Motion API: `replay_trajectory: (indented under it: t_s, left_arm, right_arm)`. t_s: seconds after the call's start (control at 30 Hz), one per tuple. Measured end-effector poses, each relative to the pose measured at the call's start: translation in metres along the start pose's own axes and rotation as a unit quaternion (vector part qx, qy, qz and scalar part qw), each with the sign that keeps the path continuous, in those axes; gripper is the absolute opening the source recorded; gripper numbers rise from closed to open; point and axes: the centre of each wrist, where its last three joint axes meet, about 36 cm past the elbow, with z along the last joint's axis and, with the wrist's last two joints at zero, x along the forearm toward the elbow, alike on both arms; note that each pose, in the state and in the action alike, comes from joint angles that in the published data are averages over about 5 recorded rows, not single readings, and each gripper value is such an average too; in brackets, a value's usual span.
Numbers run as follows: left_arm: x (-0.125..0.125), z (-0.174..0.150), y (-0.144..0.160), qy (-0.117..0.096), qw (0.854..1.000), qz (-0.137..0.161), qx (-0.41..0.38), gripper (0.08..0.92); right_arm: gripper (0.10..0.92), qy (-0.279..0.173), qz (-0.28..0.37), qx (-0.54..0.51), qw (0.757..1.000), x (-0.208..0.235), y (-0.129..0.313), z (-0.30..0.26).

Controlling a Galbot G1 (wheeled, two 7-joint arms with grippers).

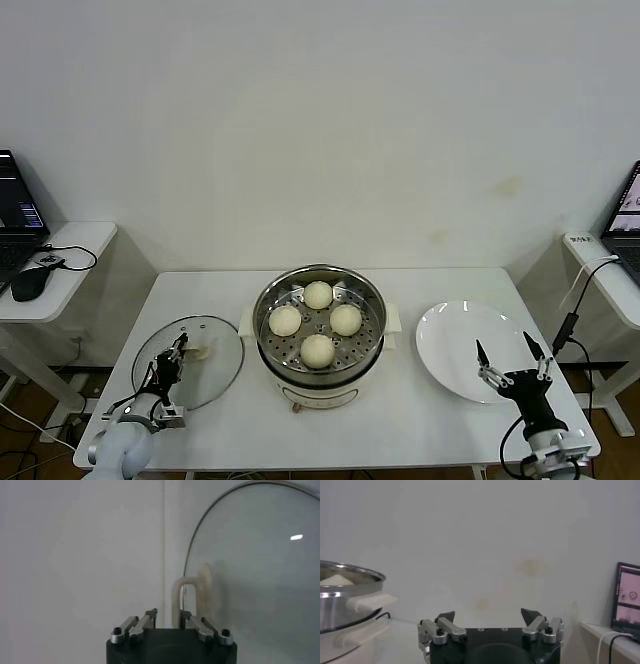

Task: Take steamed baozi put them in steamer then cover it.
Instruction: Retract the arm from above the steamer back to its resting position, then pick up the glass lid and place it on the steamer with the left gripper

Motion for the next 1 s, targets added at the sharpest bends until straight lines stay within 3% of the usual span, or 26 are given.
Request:
replay_trajectory:
  t_s: [0.13, 0.43, 0.8, 1.0]
  left_arm:
    - [0.003, 0.002, 0.0, 0.0, 1.0, -0.011, 0.003, 0.136]
    - [0.023, 0.008, 0.017, 0.016, 0.999, -0.052, -0.002, 0.135]
    - [0.069, 0.026, 0.086, 0.056, 0.993, -0.099, -0.017, 0.135]
    - [0.086, 0.012, 0.128, 0.051, 0.992, -0.115, -0.015, 0.135]
  right_arm:
    - [0.823, -0.001, -0.001, 0.001, 1.0, 0.0, 0.0, -0.001]
    - [0.823, -0.005, -0.003, 0.002, 1.0, -0.002, 0.0, -0.003]
    - [0.823, -0.005, -0.009, 0.008, 1.0, -0.006, 0.004, 0.0]
    - [0.823, -0.003, -0.012, 0.013, 1.0, -0.007, 0.007, 0.003]
